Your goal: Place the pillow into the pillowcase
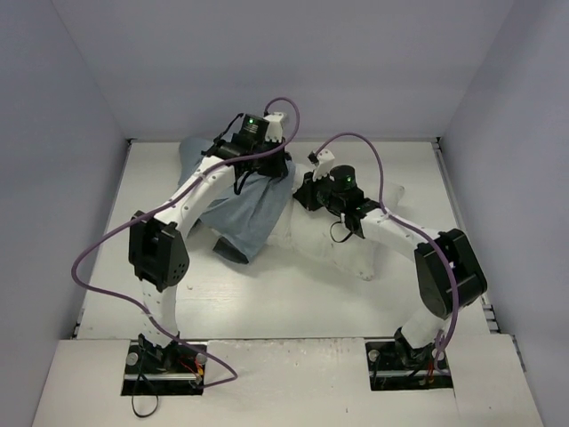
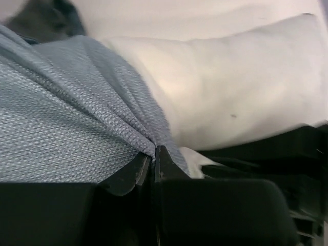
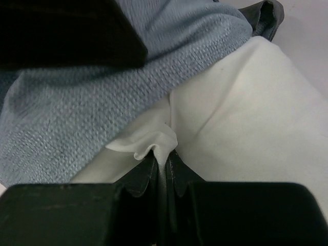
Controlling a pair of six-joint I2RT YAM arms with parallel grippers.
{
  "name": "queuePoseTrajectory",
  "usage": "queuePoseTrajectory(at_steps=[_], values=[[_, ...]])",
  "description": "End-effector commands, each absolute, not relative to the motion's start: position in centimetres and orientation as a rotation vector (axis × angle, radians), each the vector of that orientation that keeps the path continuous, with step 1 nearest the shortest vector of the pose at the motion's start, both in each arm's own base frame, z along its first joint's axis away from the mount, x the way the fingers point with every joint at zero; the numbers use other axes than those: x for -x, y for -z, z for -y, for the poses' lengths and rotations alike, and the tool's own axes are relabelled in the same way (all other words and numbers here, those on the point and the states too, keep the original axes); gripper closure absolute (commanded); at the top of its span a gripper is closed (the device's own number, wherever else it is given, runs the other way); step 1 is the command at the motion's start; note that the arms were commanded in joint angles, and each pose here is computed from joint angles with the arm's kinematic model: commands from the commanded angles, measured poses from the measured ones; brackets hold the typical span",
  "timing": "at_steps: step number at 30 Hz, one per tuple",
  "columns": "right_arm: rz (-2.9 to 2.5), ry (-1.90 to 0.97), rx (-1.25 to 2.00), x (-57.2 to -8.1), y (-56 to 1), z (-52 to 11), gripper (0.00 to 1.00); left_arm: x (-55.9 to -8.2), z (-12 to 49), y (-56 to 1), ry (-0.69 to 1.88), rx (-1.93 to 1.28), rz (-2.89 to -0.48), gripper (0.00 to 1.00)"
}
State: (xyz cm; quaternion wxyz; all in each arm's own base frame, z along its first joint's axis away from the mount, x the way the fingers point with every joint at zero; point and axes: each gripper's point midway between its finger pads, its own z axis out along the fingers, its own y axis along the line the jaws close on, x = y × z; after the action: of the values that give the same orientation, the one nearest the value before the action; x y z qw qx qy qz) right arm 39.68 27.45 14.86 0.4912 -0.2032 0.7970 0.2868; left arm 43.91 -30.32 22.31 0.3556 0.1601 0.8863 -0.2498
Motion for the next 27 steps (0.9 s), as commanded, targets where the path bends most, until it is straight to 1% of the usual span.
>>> queuePoseTrajectory(at_steps=[1,3,7,10,11,12,13,14,15,16,18,19,20,21,22,23,24,25,26,27], values=[[-1.859,-0.723,0.501,-40.9,-17.3,-28.0,1.00,-38.0,37.4,-29.7,1.113,-0.547,-2.083,1.00],[-1.856,-0.719,0.492,-41.1,-17.5,-27.7,1.00,-38.3,36.7,-27.6,1.078,-0.511,-2.126,1.00],[-1.863,-0.702,0.467,-41.4,-17.4,-27.3,1.00,-39.1,35.7,-26.8,1.056,-0.454,-2.149,1.00],[-1.854,-0.678,0.442,-41.9,-18.0,-27.0,1.00,-39.9,33.5,-27.3,0.892,-0.410,-2.163,0.99],[-1.837,-0.671,0.438,-42.0,-18.8,-26.8,1.00,-40.4,32.1,-27.9,0.818,-0.407,-2.151,0.81],[-1.832,-0.663,0.436,-42.0,-19.2,-26.7,1.00,-40.8,29.6,-28.9,0.682,-0.339,-2.149,0.50],[-1.825,-0.639,0.427,-42.2,-19.7,-26.4,0.99,-40.9,28.1,-29.7,0.606,-0.312,-2.135,0.38],[-1.805,-0.630,0.425,-42.4,-20.8,-26.3,0.99,-41.0,26.7,-30.3,0.530,-0.306,-2.115,0.31],[-1.806,-0.618,0.420,-42.5,-21.1,-26.2,1.00,-40.8,25.3,-30.9,0.465,-0.280,-2.105,0.26],[-1.797,-0.610,0.414,-42.7,-21.6,-26.1,1.00,-40.3,22.9,-31.8,0.368,-0.223,-2.080,0.23],[-1.793,-0.592,0.398,-43.1,-22.3,-25.9,0.99,-38.9,20.5,-33.0,0.298,-0.174,-2.052,0.23],[-1.791,-0.589,0.395,-43.2,-22.6,-25.9,0.94,-38.2,19.3,-31.4,0.244,-0.151,-2.082,0.23],[-1.784,-0.577,0.405,-43.1,-23.3,-25.8,0.89,-37.1,18.4,-32.0,0.245,-0.136,-2.066,0.23],[-1.765,-0.549,0.432,-42.8,-24.1,-25.8,0.73,-35.9,17.1,-30.9,0.224,-0.091,-2.091,0.23],[-1.760,-0.549,0.431,-42.9,-24.4,-25.8,0.61,-36.0,17.0,-30.9,0.220,-0.088,-2.090,0.23],[-1.729,-0.511,0.481,-42.3,-25.3,-26.1,0.49,-35.1,16.4,-28.7,0.215,-0.055,-2.141,0.23],[-1.738,-0.467,0.485,-42.1,-25.5,-25.7,0.28,-34.3,15.0,-28.6,0.211,-0.004,-2.146,0.23],[-1.722,-0.447,0.511,-41.8,-26.1,-25.8,0.20,-33.9,14.1,-28.0,0.209,0.041,-2.163,0.23],[-1.685,-0.433,0.551,-41.0,-27.5,-26.0,0.15,-33.2,13.8,-26.3,0.237,0.088,-2.209,0.23],[-1.684,-0.426,0.578,-40.5,-27.6,-26.2,0.06,-32.8,12.8,-26.1,0.247,0.143,-2.217,0.23]])
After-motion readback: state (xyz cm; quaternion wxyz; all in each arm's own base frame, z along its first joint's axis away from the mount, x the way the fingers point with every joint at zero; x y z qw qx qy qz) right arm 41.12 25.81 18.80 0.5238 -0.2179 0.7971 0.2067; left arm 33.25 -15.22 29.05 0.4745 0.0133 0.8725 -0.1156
